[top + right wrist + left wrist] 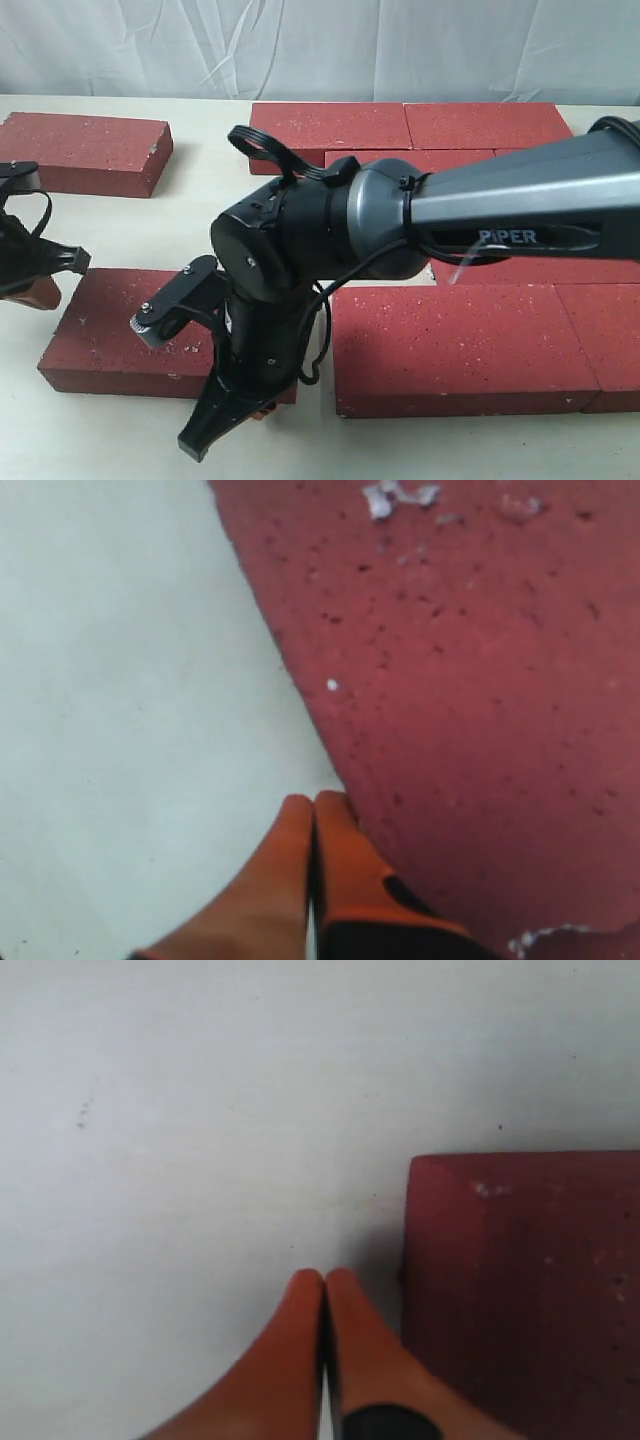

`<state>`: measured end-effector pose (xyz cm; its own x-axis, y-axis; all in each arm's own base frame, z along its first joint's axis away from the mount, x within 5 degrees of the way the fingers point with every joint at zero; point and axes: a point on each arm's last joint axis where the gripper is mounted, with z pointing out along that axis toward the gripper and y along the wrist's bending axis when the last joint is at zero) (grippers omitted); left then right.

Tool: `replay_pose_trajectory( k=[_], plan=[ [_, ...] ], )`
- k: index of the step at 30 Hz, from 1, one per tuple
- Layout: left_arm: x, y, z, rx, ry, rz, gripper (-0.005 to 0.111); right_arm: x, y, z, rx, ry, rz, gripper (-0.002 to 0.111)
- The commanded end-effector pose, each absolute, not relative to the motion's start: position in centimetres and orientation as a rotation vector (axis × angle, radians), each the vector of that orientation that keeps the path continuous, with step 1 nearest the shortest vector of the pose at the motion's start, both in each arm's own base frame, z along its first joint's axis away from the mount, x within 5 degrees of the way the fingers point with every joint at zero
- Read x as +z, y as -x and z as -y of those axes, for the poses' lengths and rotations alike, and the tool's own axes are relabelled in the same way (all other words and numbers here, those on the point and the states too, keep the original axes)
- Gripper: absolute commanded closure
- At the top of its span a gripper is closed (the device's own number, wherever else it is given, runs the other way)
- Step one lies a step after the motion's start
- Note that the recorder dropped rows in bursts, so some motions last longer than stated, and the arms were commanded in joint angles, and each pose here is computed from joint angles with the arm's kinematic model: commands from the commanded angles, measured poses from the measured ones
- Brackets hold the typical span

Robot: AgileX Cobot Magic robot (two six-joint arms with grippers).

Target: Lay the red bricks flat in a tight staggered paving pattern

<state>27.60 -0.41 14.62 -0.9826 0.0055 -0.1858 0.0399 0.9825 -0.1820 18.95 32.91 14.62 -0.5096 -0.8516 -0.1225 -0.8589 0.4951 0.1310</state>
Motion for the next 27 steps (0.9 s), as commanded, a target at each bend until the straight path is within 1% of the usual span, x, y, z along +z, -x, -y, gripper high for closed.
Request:
replay_pose_trajectory(
  k=[1, 10, 17, 27],
  plan=[
    [13.4, -27.9, 0.7, -0.325, -0.013, -2.969, 0.107, 14.8, -19.6, -32.9, 0.203, 1.477, -2.66, 0.109],
    [13.7, -28.6, 0.9, -0.377, 0.026, -2.943, 0.107, 15.0, -20.2, -33.6, 0.251, 1.366, -2.601, 0.109],
    [14.1, -29.1, 1.9, -0.528, -0.022, -2.852, 0.107, 15.1, -20.9, -33.6, 0.267, 1.31, -2.584, 0.109],
    [14.2, -29.4, 1.8, -0.514, -0.021, -2.816, 0.107, 15.1, -22.9, -32.5, 0.247, 1.206, -2.6, 0.109]
  ],
)
